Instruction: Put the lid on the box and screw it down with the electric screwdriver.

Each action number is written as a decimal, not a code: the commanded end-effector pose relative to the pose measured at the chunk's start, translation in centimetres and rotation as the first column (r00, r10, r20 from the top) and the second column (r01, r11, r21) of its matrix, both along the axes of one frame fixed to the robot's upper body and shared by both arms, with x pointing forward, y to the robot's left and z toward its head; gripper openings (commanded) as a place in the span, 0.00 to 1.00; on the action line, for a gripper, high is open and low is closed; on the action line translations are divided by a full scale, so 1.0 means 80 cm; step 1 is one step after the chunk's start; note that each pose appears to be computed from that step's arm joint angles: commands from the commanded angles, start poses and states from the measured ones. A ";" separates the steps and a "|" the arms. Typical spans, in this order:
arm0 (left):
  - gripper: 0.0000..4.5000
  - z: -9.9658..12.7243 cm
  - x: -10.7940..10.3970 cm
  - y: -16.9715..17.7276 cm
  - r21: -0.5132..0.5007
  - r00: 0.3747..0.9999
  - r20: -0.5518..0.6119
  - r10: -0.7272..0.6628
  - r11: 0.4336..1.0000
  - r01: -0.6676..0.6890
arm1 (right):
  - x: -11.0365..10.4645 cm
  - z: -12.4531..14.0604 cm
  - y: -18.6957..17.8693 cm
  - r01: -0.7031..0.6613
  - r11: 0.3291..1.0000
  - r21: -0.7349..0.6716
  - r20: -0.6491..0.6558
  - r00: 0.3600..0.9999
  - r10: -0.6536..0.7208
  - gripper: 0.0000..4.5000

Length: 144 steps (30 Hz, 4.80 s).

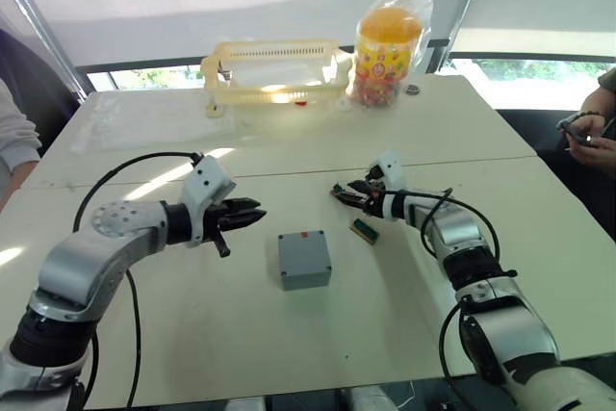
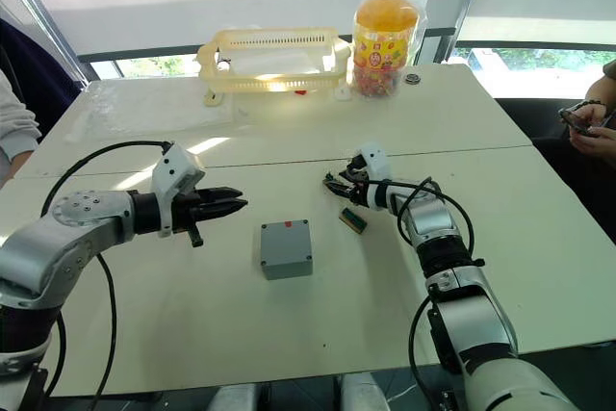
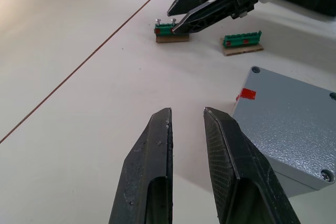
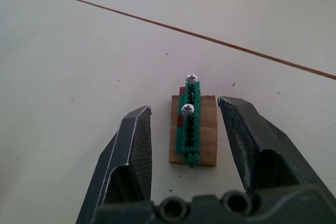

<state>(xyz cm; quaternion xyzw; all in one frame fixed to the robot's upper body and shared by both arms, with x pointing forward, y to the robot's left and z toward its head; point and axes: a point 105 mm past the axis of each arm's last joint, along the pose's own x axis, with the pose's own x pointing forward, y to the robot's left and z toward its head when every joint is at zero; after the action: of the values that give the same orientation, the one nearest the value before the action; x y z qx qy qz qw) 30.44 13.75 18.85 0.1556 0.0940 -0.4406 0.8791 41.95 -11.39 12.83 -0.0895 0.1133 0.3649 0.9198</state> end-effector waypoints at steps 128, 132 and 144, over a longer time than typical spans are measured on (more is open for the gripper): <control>0.21 0.011 -0.063 -0.065 0.081 0.870 0.013 -0.494 0.867 0.491 | -0.162 0.017 -0.185 0.327 0.900 -0.287 -0.755 0.501 -0.423 0.99; 0.21 0.009 -0.066 -0.064 0.073 0.878 0.010 -0.479 0.876 0.477 | -0.157 0.001 -0.182 0.300 0.878 -0.372 -0.724 0.498 -0.477 0.88; 0.21 0.009 -0.047 -0.030 0.046 0.933 -0.002 -0.361 0.932 0.360 | -0.145 0.003 -0.205 0.467 0.819 -0.332 -0.686 0.477 -0.550 0.38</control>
<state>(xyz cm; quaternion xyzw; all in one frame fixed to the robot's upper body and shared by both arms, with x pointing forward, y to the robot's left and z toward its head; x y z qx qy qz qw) 26.12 10.52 18.42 0.1904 0.0909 -0.6046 0.7681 29.64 -26.03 12.20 0.0460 0.5508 0.1236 0.8242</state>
